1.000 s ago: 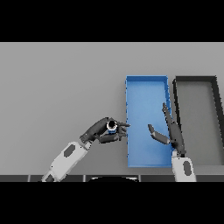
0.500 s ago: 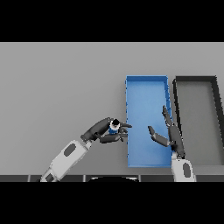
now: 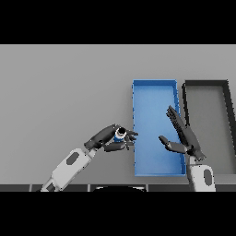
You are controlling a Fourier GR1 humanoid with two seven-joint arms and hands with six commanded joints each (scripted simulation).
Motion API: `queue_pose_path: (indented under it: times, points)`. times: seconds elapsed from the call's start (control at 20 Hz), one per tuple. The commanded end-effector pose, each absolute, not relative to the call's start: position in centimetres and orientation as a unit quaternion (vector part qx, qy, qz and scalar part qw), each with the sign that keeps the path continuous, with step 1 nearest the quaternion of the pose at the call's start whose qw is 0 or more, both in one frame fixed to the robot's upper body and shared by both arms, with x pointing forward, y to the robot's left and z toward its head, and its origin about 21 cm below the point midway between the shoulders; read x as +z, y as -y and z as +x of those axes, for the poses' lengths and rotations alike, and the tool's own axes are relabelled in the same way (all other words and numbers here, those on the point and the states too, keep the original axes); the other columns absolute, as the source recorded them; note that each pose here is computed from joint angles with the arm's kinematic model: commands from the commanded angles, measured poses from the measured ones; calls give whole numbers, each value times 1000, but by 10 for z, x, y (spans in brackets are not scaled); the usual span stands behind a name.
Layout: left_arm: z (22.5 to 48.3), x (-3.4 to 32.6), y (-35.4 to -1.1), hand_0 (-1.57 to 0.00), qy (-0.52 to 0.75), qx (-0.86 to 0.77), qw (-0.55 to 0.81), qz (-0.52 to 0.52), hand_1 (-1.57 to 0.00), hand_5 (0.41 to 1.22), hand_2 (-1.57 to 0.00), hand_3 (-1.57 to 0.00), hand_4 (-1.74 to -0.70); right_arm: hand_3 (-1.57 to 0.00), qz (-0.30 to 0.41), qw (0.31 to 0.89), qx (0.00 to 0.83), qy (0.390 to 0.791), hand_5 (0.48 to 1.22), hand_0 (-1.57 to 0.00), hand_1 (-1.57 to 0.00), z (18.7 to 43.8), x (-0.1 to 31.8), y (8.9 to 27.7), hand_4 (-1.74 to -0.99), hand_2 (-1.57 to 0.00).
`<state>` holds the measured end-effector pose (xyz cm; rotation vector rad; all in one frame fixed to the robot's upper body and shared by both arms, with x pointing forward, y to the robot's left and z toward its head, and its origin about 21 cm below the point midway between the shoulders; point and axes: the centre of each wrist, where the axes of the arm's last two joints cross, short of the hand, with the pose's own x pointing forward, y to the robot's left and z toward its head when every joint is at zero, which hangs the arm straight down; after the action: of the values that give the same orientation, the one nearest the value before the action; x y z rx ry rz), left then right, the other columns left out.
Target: Pick up the blue pipe and place it into the blue bin.
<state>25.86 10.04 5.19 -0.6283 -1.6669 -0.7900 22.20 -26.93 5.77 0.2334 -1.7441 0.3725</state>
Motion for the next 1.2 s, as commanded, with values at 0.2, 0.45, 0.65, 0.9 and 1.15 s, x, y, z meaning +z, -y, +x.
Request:
queue_pose_path:
  times: [0.2,0.45,0.65,0.9,1.15]
  points:
    - [259,54,-98,-1571,706,-333,567,-264,-1571,1221,-1571,-1439,-1731,1,159,582,277,748,520,1,1,229,111,253,-1286,1]
    - [262,53,-95,-1571,704,-345,565,-257,-1571,1221,-1571,-1436,-1732,1,210,545,356,730,522,1,1,237,147,223,-1295,1]
    - [263,50,-95,-1571,701,-340,569,-263,-1571,1221,-1571,-1437,-1732,1,227,512,414,717,532,1,1,251,164,199,-1304,1]
    - [263,50,-97,-1571,711,-336,551,-280,-1571,1221,-1571,-1484,-1731,1,262,493,452,696,535,1,1,265,168,168,-1251,1]
    - [266,50,-97,-1571,700,-339,558,-289,-1571,1221,-1571,-1515,-1733,1,267,501,470,676,512,1,1,276,166,140,-1222,1]
